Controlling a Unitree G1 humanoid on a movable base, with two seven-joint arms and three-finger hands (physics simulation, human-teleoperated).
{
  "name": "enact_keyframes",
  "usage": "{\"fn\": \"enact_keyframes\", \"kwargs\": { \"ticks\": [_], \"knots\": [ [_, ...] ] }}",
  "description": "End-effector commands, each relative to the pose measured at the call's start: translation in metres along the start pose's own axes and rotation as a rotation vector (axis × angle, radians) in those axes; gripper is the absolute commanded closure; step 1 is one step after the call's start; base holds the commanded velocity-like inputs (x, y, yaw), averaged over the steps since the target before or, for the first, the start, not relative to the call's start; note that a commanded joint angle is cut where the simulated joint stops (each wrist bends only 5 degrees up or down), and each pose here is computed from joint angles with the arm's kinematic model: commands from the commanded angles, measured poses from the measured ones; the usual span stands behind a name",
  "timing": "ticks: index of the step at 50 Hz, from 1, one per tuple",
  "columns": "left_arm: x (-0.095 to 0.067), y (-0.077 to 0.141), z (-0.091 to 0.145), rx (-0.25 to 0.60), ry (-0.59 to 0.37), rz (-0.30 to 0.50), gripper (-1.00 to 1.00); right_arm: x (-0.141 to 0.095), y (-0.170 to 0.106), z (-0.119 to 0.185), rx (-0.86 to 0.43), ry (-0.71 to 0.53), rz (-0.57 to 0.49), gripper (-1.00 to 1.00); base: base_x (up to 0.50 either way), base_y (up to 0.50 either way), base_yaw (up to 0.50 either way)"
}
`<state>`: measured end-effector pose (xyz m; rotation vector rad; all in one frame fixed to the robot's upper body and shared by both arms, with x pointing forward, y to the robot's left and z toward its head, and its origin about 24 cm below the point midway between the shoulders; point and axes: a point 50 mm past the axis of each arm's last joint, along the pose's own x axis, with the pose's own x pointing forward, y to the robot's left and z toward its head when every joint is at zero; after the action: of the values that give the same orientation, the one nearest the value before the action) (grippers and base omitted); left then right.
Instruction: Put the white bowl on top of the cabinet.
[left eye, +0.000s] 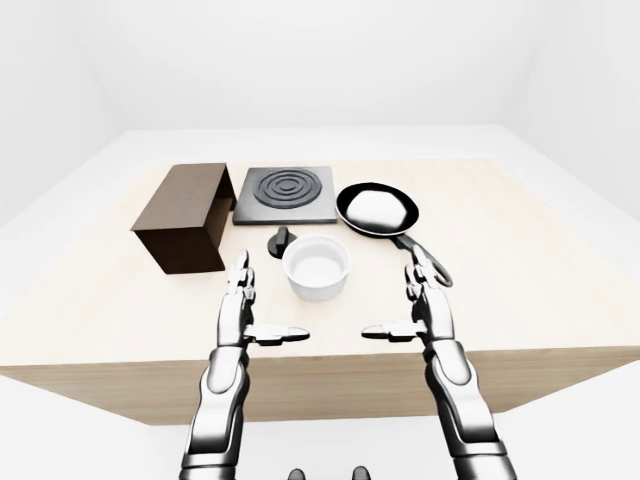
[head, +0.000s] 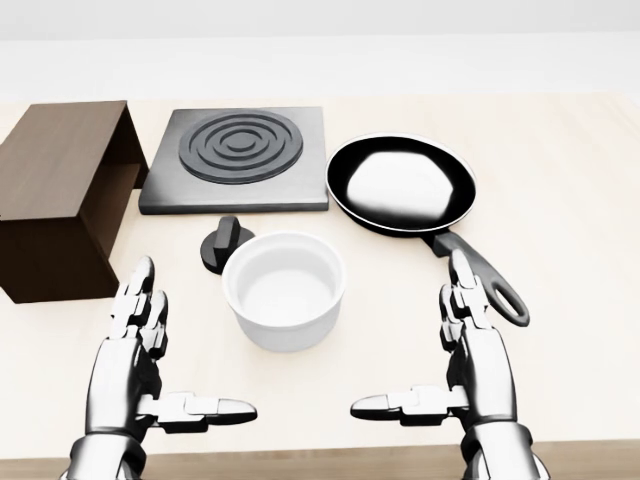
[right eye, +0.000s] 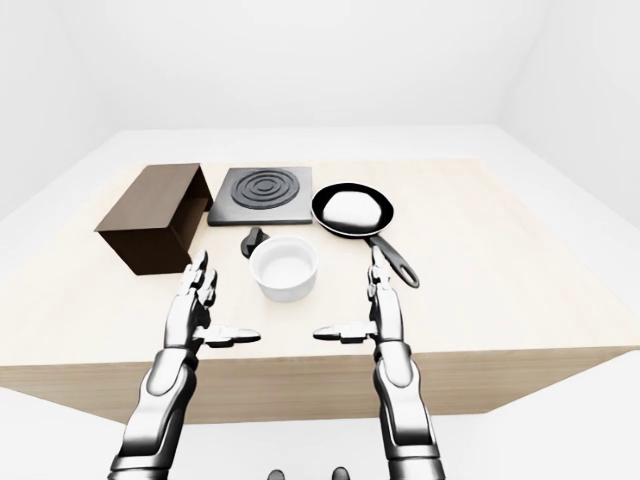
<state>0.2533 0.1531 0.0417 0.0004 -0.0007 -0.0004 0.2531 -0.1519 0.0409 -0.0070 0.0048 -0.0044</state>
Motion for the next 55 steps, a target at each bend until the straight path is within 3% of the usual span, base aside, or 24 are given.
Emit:
{"fn": "enact_keyframes", "kwargs": {
  "ticks": [1, 34, 55],
  "knots": [
    [-0.0021, 0.0069, 0.0015, 0.002, -0.002, -0.004, -1.00, -0.0023, -0.0051, -0.0003, -0.017, 0.012, -0.012, -1.00, 0.00, 0.00, 0.00],
    [-0.0058, 0.0034, 0.0029, 0.023, -0.006, -0.017, -1.00, -0.0083, -0.0048, 0.0062, -0.015, -0.008, -0.013, -1.00, 0.00, 0.00, 0.00],
    [-0.0068, 0.0019, 0.0023, 0.030, -0.006, -0.022, -1.00, -0.0077, -0.0034, 0.0033, -0.016, -0.003, -0.011, -1.00, 0.21, 0.00, 0.00]
  ]
}}
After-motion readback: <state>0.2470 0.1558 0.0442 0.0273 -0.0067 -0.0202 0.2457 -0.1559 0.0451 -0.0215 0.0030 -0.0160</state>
